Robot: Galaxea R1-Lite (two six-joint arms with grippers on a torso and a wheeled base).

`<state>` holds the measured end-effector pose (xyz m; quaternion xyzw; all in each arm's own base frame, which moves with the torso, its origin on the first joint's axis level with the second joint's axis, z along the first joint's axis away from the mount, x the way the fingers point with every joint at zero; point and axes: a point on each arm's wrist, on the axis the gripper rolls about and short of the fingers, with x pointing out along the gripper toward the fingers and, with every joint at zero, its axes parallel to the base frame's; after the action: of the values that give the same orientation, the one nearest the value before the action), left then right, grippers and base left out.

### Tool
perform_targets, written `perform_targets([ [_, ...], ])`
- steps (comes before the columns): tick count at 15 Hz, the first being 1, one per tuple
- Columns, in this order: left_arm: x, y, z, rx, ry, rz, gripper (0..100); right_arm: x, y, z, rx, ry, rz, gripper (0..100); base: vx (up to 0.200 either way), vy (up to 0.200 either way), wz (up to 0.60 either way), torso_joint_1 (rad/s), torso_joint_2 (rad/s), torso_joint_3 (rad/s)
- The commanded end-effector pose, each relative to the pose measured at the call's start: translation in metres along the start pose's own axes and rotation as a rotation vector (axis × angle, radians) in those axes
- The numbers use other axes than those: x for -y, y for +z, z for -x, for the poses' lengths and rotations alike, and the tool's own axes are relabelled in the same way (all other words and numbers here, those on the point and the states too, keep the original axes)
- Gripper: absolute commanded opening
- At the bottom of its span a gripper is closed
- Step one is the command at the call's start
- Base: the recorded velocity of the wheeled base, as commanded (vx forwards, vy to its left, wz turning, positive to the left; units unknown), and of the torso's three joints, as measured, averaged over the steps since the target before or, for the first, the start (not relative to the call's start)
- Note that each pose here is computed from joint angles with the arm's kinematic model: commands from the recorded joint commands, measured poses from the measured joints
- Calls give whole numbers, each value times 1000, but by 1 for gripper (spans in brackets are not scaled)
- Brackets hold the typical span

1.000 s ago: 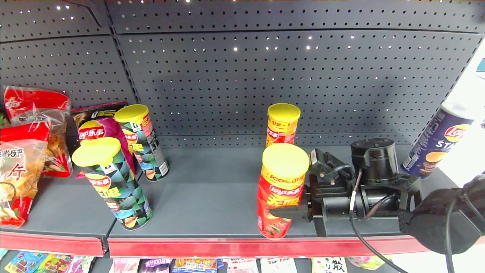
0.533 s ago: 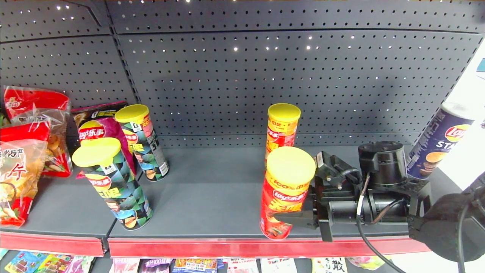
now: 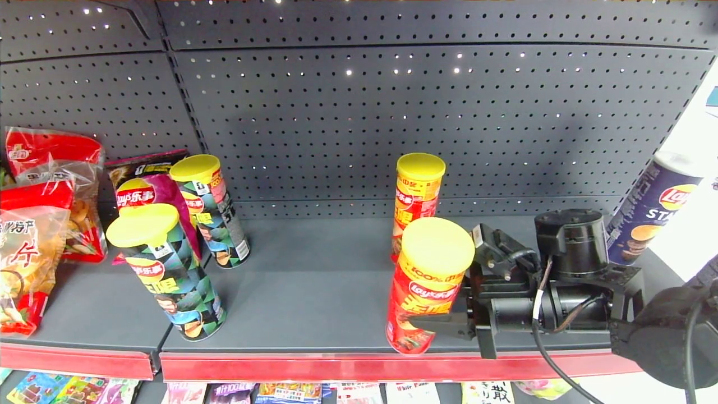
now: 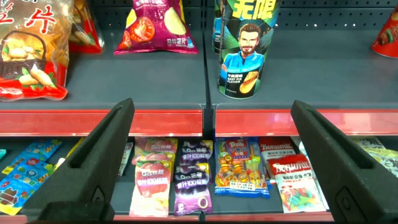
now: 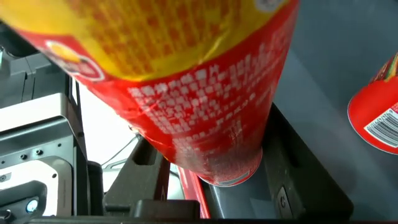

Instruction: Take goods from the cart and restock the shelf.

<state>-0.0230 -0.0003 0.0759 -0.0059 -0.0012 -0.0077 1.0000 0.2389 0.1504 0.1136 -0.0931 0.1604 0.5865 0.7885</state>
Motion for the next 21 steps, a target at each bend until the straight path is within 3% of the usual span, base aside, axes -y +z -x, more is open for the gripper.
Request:
perform_targets([
  [1, 0, 0, 0, -1, 0, 0, 100, 3, 1, 2, 5, -10, 0, 0, 0, 0, 0, 0, 0, 0],
  [21, 0, 0, 0, -1, 0, 0, 100, 11, 1, 8, 6, -39, -6, 0, 0, 0, 0, 0, 0, 0],
])
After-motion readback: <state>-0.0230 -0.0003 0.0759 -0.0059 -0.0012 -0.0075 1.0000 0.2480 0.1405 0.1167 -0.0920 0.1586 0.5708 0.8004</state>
